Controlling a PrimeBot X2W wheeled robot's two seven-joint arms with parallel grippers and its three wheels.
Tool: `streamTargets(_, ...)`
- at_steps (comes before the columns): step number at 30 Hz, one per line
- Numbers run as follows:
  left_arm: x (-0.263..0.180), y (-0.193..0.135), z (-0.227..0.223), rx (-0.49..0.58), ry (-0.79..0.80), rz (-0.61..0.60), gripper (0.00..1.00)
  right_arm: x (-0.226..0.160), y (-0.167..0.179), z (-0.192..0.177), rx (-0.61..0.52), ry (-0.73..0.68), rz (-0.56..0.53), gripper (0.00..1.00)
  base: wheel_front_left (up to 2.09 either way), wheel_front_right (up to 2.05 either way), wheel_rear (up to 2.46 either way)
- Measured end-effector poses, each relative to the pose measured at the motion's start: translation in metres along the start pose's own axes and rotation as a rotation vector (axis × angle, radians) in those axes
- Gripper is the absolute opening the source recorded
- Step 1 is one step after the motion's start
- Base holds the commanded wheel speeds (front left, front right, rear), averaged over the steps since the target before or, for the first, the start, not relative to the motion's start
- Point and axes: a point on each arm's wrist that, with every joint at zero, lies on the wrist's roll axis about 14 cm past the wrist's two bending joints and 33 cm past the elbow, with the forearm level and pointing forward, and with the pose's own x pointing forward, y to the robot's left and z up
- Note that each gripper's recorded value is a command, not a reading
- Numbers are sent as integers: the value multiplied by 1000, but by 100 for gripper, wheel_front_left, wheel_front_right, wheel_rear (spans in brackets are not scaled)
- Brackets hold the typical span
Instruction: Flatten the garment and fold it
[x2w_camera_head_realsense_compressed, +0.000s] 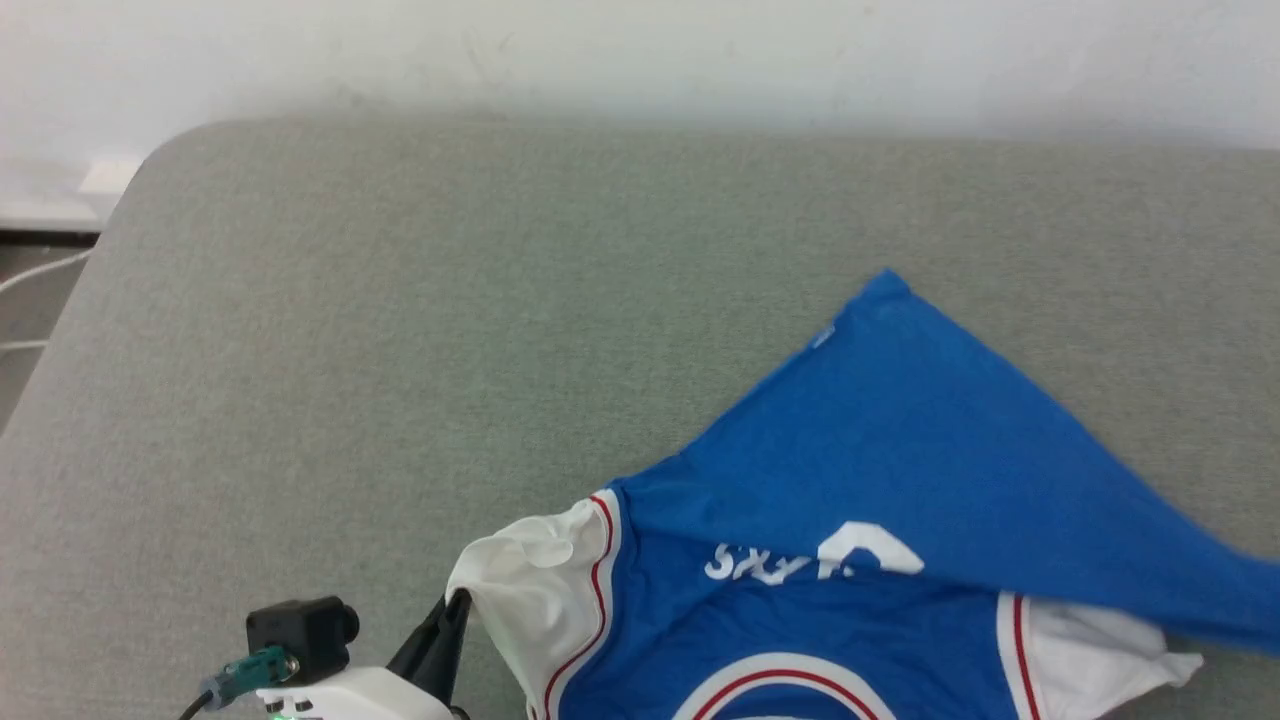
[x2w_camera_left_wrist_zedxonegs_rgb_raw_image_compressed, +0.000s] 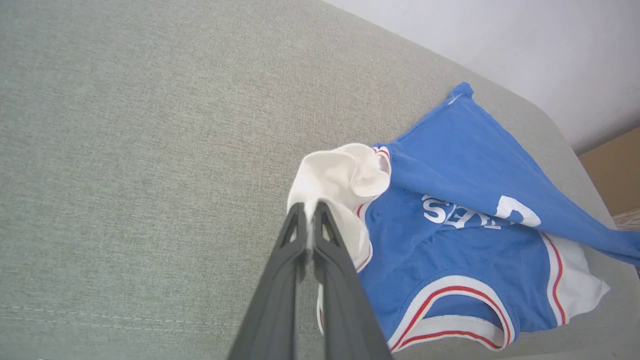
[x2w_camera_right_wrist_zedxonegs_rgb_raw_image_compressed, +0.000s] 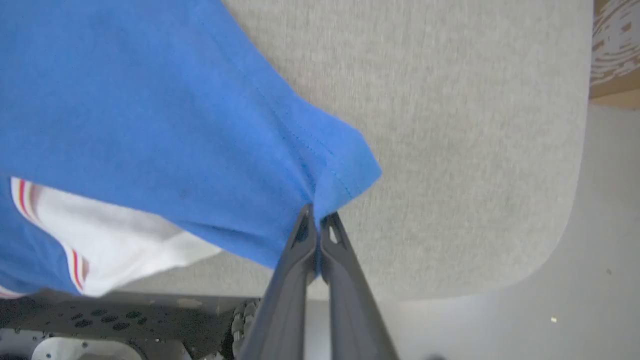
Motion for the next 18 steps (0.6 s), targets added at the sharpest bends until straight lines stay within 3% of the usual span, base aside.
streamTargets(7,3,-5,7,9,-36,-19,0,-18,13,-68,91,95,9,0,0,0,0)
streamTargets(12,3,-1,4,2,-33,-1,0,-14,19,-75,98,118,12,0,0,0,0)
streamTargets(13,3,0,4,1,-36,1,0,-13,19,-74,94,117,11,100,0,0,0)
streamTargets(18,4,0,10,2,-55,1,0,-13,24,-37,30,42,19,100,0,0,0)
